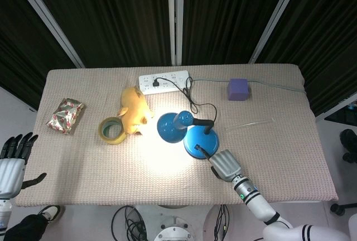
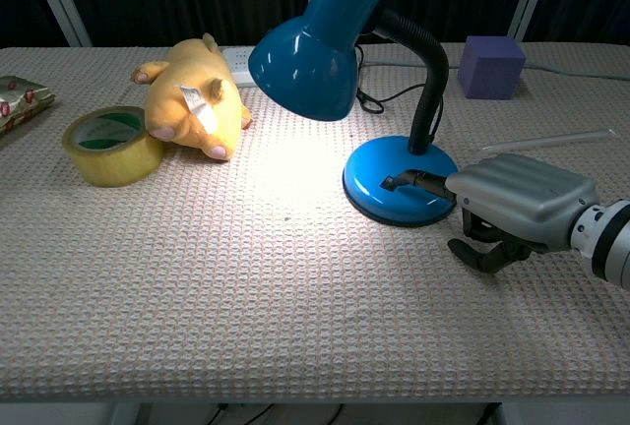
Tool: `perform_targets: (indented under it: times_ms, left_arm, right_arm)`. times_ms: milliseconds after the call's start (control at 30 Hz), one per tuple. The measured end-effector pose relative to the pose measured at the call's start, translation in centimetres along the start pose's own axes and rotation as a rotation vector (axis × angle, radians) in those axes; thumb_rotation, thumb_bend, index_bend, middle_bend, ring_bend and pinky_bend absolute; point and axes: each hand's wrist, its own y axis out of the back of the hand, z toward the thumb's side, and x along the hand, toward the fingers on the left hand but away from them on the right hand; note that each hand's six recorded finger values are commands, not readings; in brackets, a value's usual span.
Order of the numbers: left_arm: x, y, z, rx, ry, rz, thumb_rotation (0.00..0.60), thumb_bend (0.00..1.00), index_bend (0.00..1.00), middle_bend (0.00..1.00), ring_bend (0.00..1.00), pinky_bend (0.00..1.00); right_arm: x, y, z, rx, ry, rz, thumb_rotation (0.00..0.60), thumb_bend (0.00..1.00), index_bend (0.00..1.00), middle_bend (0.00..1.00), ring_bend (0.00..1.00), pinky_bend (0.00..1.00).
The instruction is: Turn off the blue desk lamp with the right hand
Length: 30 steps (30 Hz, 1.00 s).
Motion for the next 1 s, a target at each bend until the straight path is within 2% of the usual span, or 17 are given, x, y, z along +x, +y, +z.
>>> perform_targets:
  times_ms: [300, 833, 1000]
  left_arm:
    - [0.0, -0.1, -0.1, 0.002, 0.000, -0.005, 0.600, 0.10, 0.06, 0.02, 0.00, 0.00]
    - [0.1, -0.1, -0.2, 0.007, 0.005, -0.011, 0.600, 0.10, 0.06, 0.02, 0.00, 0.00]
    - [0.1, -0.1, -0.1, 0.008, 0.006, -0.010, 0.600, 0.10, 0.06, 0.02, 0.00, 0.00]
  right_arm:
    - [-0.5, 0.1, 0.2, -0.002, -0.005, -0.002, 0.600, 0.48, 0.00, 1.00, 0.95, 0.93]
    - [-0.7, -1.4, -0.3, -0.026, -0.022, 0.069, 0.600, 0.48, 0.00, 1.00, 0.96, 0.93]
    - [-0.7, -1.4, -0.5, -0.033, -0.025, 0.068, 0.600, 0.48, 0.00, 1.00, 0.95, 0.93]
